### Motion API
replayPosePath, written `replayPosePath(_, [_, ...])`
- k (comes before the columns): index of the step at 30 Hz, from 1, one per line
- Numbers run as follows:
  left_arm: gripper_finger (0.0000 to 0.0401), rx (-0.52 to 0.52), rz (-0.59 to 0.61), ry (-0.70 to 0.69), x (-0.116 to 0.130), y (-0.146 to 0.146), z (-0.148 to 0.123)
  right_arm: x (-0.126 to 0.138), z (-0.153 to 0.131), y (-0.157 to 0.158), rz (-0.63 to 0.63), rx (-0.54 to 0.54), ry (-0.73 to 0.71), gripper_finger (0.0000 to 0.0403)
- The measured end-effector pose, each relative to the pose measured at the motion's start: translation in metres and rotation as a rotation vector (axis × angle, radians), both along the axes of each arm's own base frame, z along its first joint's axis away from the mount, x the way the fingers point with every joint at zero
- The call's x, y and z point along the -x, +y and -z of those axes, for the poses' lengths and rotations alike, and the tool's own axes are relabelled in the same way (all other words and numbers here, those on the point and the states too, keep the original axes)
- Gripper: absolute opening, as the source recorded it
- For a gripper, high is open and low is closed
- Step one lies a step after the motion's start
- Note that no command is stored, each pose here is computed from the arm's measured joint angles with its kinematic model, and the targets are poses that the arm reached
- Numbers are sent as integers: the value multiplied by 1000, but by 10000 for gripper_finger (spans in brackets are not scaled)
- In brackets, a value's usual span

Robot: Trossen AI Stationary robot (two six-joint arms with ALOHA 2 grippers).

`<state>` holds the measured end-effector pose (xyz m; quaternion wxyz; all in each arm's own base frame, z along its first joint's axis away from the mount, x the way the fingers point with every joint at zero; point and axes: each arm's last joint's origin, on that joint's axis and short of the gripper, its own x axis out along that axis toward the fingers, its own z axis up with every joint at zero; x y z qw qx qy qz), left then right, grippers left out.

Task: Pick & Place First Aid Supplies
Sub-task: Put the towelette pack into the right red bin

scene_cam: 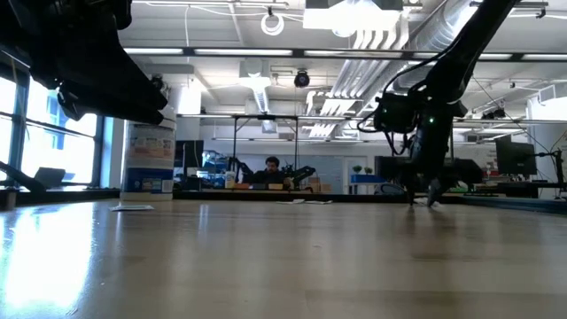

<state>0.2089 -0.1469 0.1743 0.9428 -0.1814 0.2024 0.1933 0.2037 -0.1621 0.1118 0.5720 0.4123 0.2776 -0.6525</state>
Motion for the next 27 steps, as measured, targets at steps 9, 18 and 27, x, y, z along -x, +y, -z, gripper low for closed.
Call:
replayPosePath(9, [168,1,0,-1,0,0,0,-12,-17,42,-196,-149,-67,153])
replayPosePath(18, [168,6,5,0,0,0,0,-31,-14,122,-434,-195,26,136])
replayPosePath(27, [168,7,5,0,0,0,0,-37,-18,197,-764,-255,10,126])
